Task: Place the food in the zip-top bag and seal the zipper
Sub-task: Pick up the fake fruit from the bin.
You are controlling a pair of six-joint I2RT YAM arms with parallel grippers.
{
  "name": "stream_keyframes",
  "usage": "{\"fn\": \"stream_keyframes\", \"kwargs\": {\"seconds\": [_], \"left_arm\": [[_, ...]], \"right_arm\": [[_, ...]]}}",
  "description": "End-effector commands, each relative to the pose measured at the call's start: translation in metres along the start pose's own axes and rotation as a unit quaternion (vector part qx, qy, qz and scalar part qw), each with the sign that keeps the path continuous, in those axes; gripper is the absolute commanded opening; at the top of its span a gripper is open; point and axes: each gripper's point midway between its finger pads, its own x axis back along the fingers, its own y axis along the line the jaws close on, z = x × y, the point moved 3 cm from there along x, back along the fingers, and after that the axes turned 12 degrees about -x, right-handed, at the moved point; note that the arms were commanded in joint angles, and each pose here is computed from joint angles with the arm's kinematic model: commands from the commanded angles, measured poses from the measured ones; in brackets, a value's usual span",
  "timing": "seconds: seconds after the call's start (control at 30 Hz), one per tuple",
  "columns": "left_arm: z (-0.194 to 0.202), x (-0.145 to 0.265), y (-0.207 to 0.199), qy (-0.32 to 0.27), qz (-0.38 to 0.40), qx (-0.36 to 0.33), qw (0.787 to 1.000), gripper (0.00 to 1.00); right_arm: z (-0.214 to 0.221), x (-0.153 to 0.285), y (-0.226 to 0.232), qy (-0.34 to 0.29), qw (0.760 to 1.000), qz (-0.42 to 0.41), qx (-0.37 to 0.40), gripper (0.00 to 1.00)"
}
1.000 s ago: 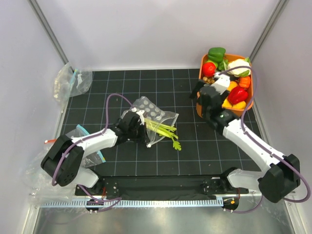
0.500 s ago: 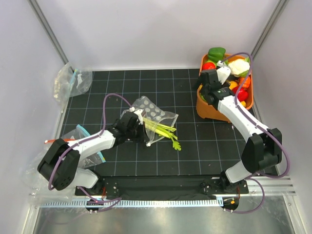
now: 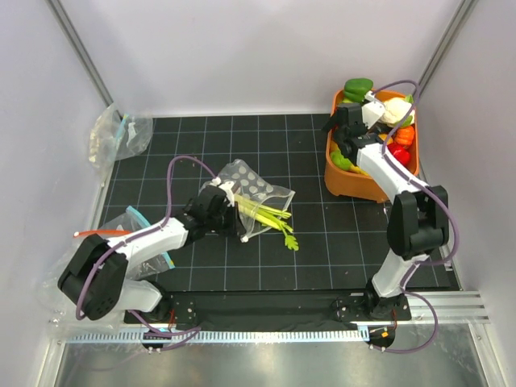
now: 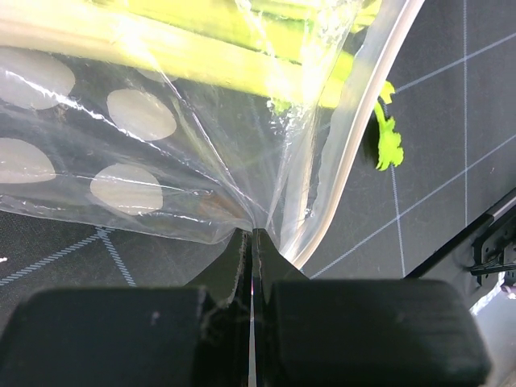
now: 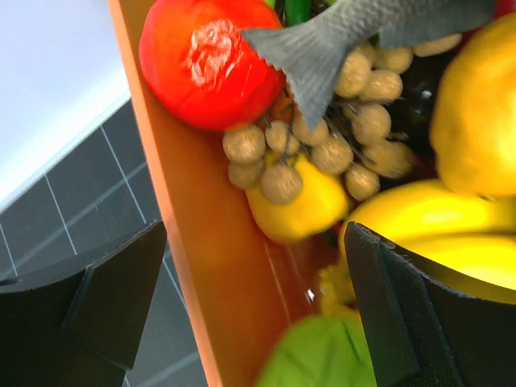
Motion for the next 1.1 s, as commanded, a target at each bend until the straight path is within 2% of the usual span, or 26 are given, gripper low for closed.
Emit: {"fn": "stream_keyframes", "kwargs": {"seconds": [0.0,0.1,0.2,0.57,0.8,1.0,1.03,1.07], "left_arm": [[-0.013,0.006,-0.006,-0.033,0.012,0.000,0.999,0.00],[-0.013,0.007,-0.007,-0.036,0.017,0.000,0.999,0.00],[-0.013,0.008,-0.008,-0.038,0.020,0.001,0.999,0.00],[-0.013,0.010,-0.013,-0.042,0.037,0.004,0.998,0.00],[-0.013,0.011,-0.015,-0.044,0.045,0.004,0.998,0.00],[-0.013,0.010,-0.017,-0.041,0.051,0.005,0.998,0.00],[-0.012,0.010,-0.016,-0.041,0.050,0.006,0.998,0.00],[-0.013,0.010,-0.016,-0.042,0.050,0.006,0.998,0.00]], "right_arm": [[-0.027,-0.017,0.027,-0.030,0.995,-0.033,-0.085,1.00],[-0.025,-0.042,0.027,-0.017,0.991,-0.043,-0.125,1.00],[-0.033,-0.057,0.033,-0.034,0.982,-0.067,-0.172,1.00],[-0.057,-0.066,0.045,-0.101,0.968,-0.111,-0.201,1.00],[-0.064,-0.085,0.041,-0.107,0.968,-0.085,-0.209,1.00],[-0.053,-0.112,0.031,-0.079,0.974,-0.036,-0.209,1.00],[-0.048,-0.114,0.026,-0.082,0.973,-0.036,-0.214,0.98],[-0.049,-0.114,0.025,-0.086,0.971,-0.042,-0.218,0.92]]}}
